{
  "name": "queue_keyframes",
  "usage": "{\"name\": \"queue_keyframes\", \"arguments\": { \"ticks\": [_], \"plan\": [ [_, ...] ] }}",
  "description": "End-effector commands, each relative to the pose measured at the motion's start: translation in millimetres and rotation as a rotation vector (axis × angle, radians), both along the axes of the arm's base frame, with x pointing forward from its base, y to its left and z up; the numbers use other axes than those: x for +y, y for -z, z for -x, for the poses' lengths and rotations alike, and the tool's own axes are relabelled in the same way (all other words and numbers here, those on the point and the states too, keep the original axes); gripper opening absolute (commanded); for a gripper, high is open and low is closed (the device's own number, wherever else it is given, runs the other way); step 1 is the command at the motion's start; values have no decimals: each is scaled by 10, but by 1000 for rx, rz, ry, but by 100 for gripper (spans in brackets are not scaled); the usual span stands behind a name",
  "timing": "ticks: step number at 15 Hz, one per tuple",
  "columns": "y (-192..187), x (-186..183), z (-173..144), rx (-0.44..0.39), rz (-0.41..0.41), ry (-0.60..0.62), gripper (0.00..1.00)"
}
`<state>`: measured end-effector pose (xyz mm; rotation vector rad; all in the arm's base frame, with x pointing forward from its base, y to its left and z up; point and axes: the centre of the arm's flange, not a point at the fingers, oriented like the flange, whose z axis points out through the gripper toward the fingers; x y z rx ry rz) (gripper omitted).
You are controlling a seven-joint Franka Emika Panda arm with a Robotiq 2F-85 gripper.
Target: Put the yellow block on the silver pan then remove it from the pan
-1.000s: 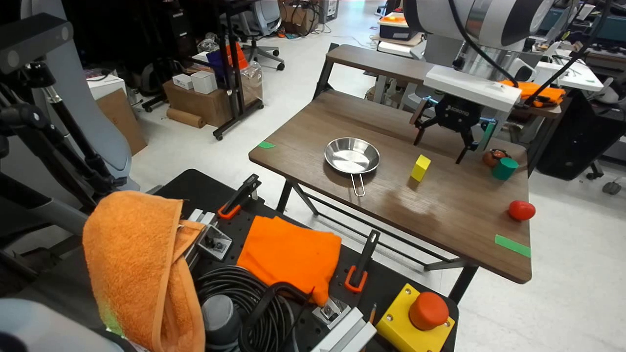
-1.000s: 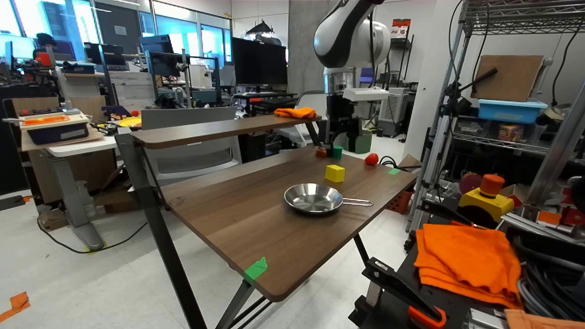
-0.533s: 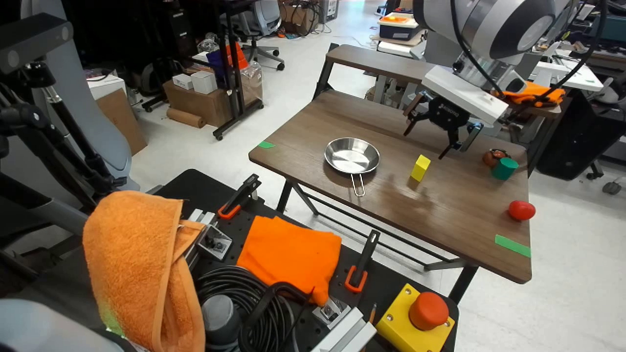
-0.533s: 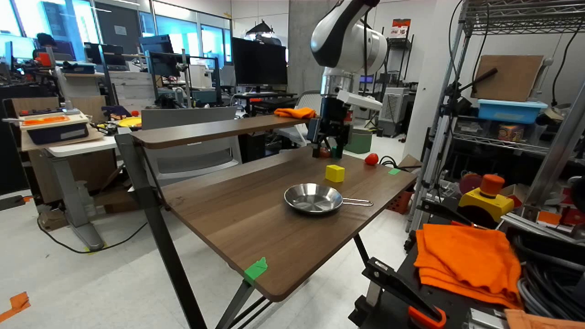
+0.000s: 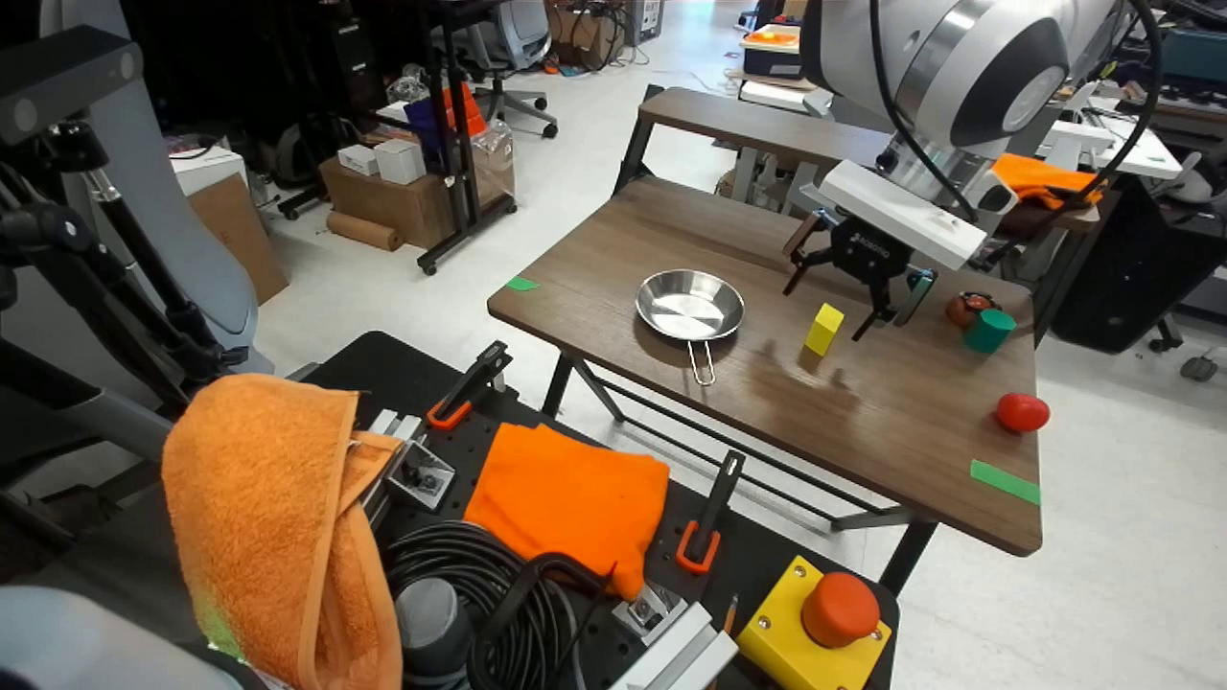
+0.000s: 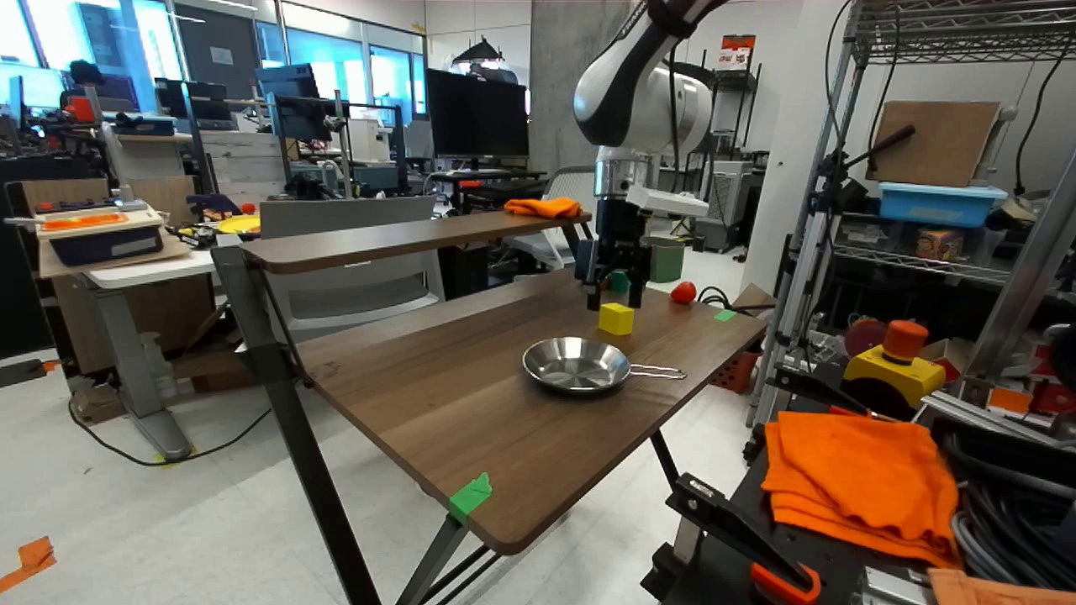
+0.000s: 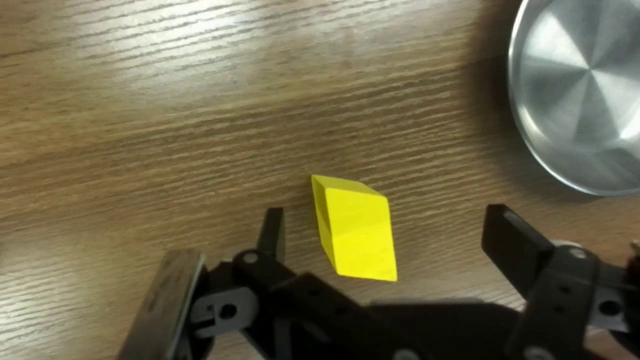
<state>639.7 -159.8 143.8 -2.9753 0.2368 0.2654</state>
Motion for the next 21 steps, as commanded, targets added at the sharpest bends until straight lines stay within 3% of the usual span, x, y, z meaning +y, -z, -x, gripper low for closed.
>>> {"name": "queue_keyframes", "arguments": {
  "ticks": [1,3,4,14,21],
  "plan": [
    [-38,3,11,39,66,-3,100],
    [-59,0,6,46,99,5,100],
    [-64,-1,6,50,114,8,81],
    [-36,28,20,74,171,16,6],
    [-173,127,73,57,182,1,8]
  ]
}}
